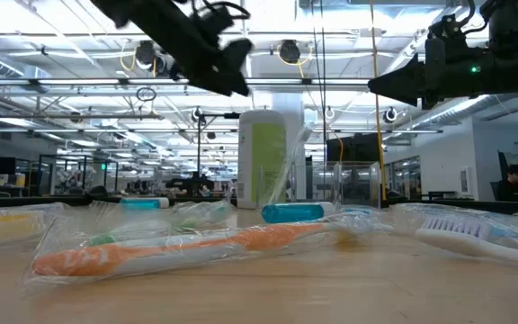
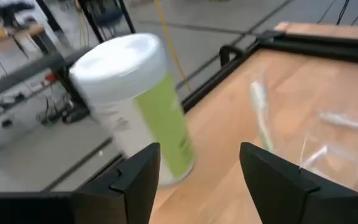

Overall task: Pick & Place toothbrushing station
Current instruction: Put the top left mouthwash into the transparent organizer

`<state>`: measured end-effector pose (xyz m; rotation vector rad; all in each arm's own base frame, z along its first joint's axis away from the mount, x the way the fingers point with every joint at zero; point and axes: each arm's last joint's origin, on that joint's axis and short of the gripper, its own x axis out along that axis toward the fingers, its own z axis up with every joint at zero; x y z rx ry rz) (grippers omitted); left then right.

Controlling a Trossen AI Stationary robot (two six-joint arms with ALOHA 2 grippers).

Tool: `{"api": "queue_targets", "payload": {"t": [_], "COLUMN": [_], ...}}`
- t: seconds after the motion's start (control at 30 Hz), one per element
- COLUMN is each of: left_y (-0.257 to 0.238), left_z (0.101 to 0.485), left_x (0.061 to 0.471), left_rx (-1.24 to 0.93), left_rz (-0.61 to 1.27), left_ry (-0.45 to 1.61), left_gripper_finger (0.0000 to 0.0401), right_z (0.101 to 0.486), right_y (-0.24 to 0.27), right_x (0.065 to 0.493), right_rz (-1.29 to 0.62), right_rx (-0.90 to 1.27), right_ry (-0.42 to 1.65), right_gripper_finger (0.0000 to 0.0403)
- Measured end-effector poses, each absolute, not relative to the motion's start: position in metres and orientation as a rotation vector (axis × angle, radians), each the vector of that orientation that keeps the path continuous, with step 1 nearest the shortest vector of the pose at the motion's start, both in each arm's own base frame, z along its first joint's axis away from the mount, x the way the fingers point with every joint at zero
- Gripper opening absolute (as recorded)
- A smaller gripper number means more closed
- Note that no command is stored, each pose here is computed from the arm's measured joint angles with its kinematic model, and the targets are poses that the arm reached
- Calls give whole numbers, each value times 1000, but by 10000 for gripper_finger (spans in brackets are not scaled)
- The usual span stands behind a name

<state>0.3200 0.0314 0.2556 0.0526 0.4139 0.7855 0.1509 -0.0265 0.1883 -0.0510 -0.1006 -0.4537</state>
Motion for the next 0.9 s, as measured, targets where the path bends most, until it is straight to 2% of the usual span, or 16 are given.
{"api": "queue_targets", "payload": {"t": [0.13,0.23,0.5,0.6,0.77,0.9], "left_y": [47,60,97,113,140,160], "left_z": [271,269,233,224,201,179], "left_x": [291,275,256,256,254,250], "left_rx": [-28,-102,-214,-258,-354,-347], "left_rz": [777,780,802,805,702,695], "left_ry": [497,594,951,981,1077,1172], "left_gripper_finger": [230,230,230,230,230,230], "right_z": [188,188,189,189,189,188], "right_y": [-26,-26,-26,-26,-26,-26], "right_x": [151,151,151,151,151,151], "right_rz": [-453,-453,-453,-453,-453,-453], "right_rx": [-51,-51,-50,-50,-50,-50], "right_ry": [-101,-101,-104,-103,-106,-101], "right_gripper_finger": [125,125,125,125,125,125]}}
